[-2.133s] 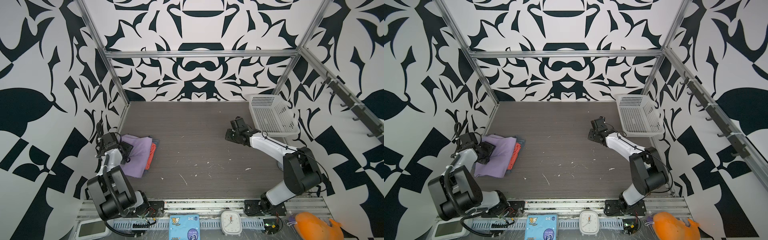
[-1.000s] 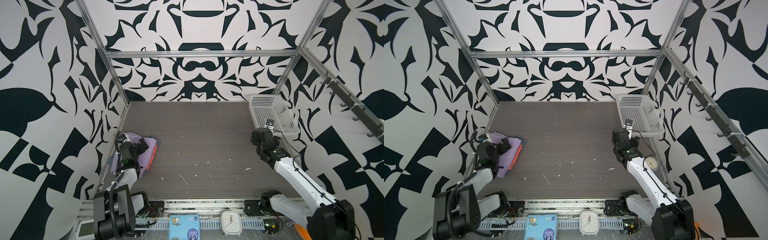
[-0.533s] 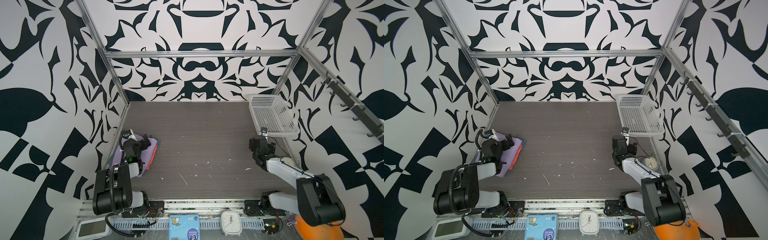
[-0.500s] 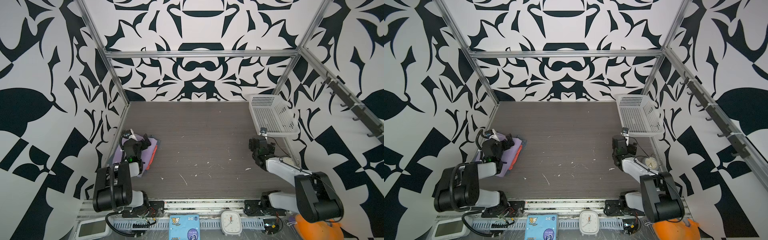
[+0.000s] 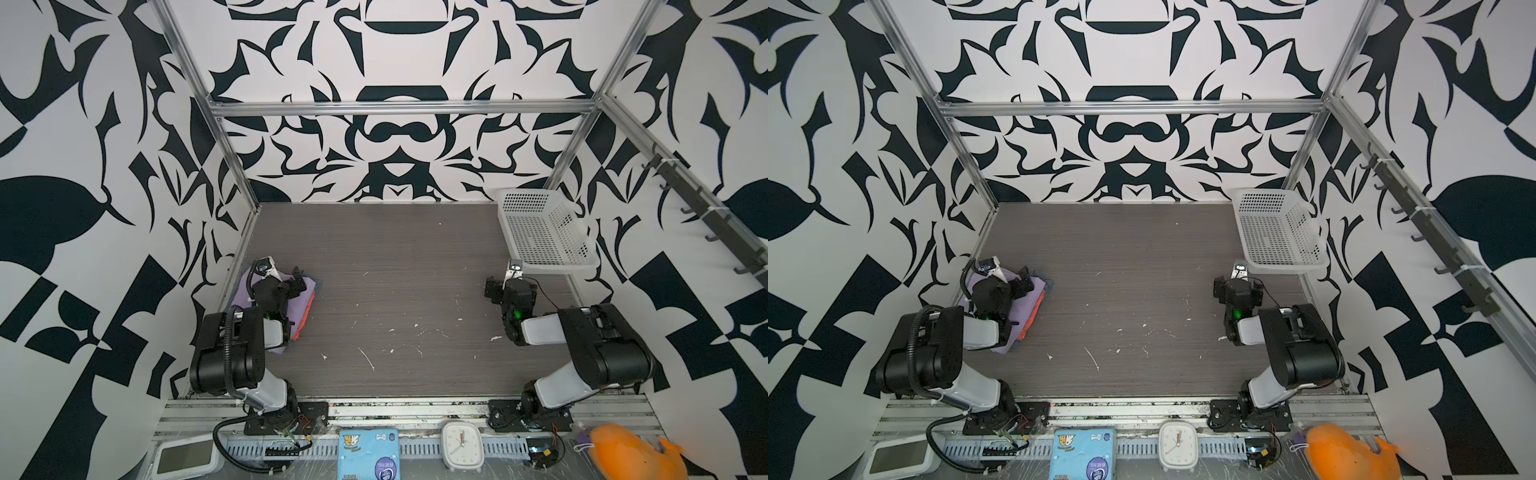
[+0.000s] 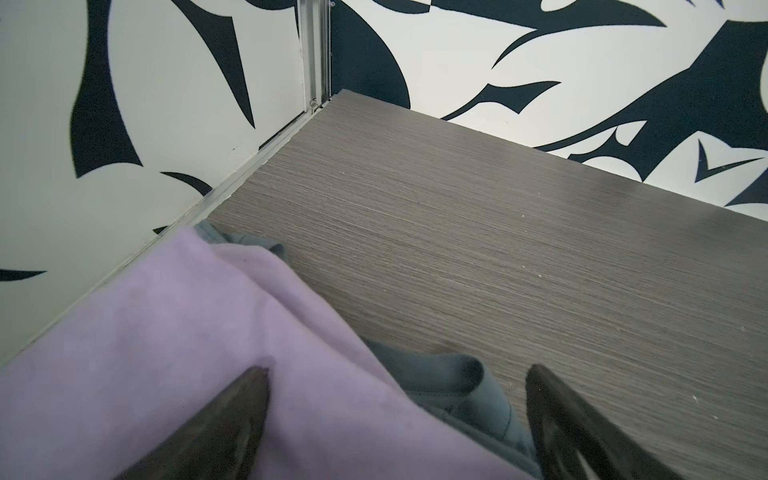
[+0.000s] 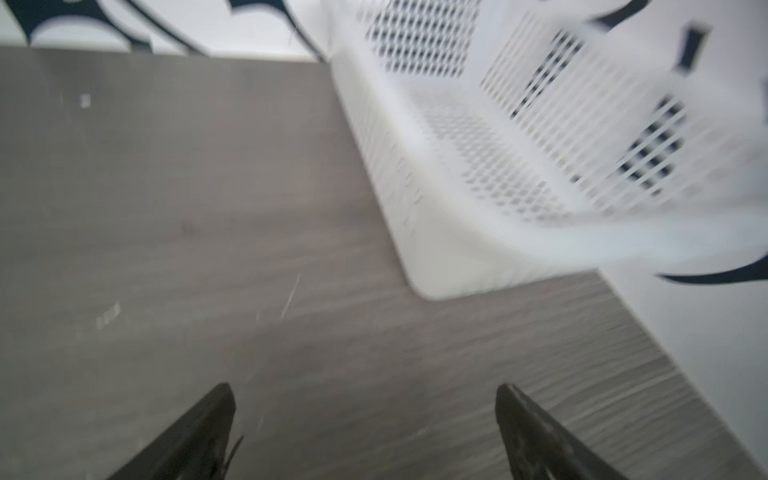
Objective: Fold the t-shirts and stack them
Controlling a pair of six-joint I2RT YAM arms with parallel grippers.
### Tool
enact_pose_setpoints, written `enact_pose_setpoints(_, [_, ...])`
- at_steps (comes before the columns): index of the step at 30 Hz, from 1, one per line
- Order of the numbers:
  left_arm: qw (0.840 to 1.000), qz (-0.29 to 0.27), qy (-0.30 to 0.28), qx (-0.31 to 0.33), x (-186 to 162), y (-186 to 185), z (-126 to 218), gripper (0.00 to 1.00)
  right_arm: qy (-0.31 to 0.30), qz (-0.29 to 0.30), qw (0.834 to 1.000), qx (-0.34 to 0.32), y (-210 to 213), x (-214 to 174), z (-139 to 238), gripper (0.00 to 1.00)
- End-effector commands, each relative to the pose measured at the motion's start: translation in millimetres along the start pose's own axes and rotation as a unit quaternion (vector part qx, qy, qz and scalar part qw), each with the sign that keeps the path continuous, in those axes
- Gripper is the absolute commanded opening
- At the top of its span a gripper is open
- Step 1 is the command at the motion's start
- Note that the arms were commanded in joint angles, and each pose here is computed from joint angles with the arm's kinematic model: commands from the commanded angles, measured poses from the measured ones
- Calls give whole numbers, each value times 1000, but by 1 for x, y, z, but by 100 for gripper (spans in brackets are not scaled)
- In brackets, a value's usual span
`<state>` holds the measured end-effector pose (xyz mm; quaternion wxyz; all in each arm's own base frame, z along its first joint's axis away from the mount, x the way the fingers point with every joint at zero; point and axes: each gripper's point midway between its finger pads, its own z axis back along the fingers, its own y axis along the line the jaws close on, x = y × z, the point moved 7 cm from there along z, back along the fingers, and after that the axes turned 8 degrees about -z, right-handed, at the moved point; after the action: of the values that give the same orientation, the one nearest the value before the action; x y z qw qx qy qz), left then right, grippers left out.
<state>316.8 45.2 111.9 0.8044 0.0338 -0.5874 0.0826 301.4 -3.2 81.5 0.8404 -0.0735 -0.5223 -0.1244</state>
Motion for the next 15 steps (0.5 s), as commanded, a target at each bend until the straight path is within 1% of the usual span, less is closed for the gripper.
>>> enact_pose_setpoints(1, [1000,-4,1,9,4,-1,-5,99,-56,-11,998,38,11,29,-3,100])
enact_pose_setpoints(4, [1000,-6,0,12,4,-1,-5,99,-43,-4,998,45,13,28,-4,100])
enact_pose_setpoints(15, [1000,-10,0,10,4,-3,-4,99,-47,-8,998,41,11,29,-2,100])
